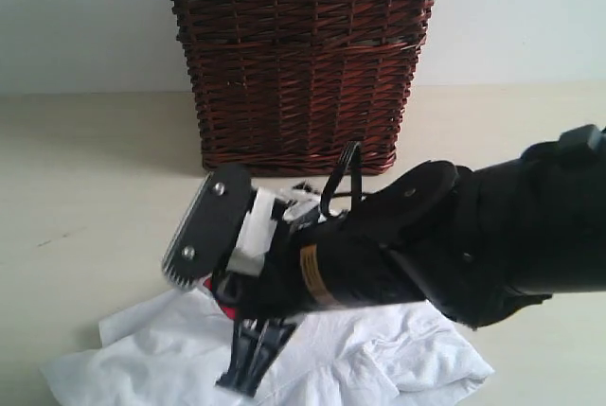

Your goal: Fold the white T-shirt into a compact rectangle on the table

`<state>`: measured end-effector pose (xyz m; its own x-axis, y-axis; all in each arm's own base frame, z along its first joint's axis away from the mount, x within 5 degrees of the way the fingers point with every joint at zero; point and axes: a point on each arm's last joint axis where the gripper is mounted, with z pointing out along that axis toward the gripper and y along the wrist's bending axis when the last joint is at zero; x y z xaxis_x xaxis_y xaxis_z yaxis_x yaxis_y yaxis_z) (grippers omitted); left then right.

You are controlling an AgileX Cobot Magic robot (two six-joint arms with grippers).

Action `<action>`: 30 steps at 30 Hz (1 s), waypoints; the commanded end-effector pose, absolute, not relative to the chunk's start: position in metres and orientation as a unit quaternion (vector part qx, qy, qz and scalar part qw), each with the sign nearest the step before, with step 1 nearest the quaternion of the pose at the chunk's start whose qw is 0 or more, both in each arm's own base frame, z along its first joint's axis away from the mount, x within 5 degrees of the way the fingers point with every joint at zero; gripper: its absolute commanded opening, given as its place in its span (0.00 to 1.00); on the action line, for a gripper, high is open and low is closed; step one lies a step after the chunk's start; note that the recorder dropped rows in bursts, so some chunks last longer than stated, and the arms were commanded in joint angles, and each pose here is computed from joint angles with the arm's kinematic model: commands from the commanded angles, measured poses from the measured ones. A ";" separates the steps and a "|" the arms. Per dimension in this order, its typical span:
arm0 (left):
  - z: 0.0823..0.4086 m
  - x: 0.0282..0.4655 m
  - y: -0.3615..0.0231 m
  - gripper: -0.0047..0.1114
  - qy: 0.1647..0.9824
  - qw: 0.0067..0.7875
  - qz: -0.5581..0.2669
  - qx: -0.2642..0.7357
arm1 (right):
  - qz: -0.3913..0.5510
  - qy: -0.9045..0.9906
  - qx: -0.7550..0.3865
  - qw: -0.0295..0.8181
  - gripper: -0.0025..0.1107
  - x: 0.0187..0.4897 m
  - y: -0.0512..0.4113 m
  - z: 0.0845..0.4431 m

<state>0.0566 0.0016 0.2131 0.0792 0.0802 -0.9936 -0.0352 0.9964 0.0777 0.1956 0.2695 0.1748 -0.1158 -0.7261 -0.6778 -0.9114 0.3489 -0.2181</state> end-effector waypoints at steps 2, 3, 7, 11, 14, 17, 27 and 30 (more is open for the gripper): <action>0.213 0.056 0.002 0.04 0.676 0.736 0.036 0.012 | 0.023 0.748 -0.565 0.349 0.02 0.234 0.246 0.143; 0.213 0.056 0.002 0.04 0.676 0.736 0.036 0.012 | 0.032 0.751 -0.565 0.340 0.02 0.237 0.244 0.139; 0.213 0.056 0.002 0.04 0.676 0.736 0.036 0.012 | 0.061 0.749 -0.578 0.319 0.02 0.242 0.238 0.131; 0.213 0.056 0.002 0.04 0.676 0.736 0.036 0.012 | 0.027 0.766 -0.569 0.298 0.02 0.257 0.223 0.111; 0.213 0.056 0.002 0.04 0.676 0.736 0.036 0.012 | -0.014 0.785 -0.549 0.287 0.02 0.268 0.209 0.098; 0.213 0.056 0.002 0.04 0.676 0.736 0.036 0.012 | -0.042 0.796 -0.531 0.287 0.02 0.278 0.196 0.095; 0.213 0.056 0.002 0.04 0.676 0.736 0.036 0.012 | -0.109 0.848 -0.461 0.238 0.02 0.287 0.138 0.085; 0.213 0.056 0.002 0.04 0.676 0.736 0.036 0.012 | -0.138 0.850 -0.470 0.194 0.02 0.272 0.123 0.080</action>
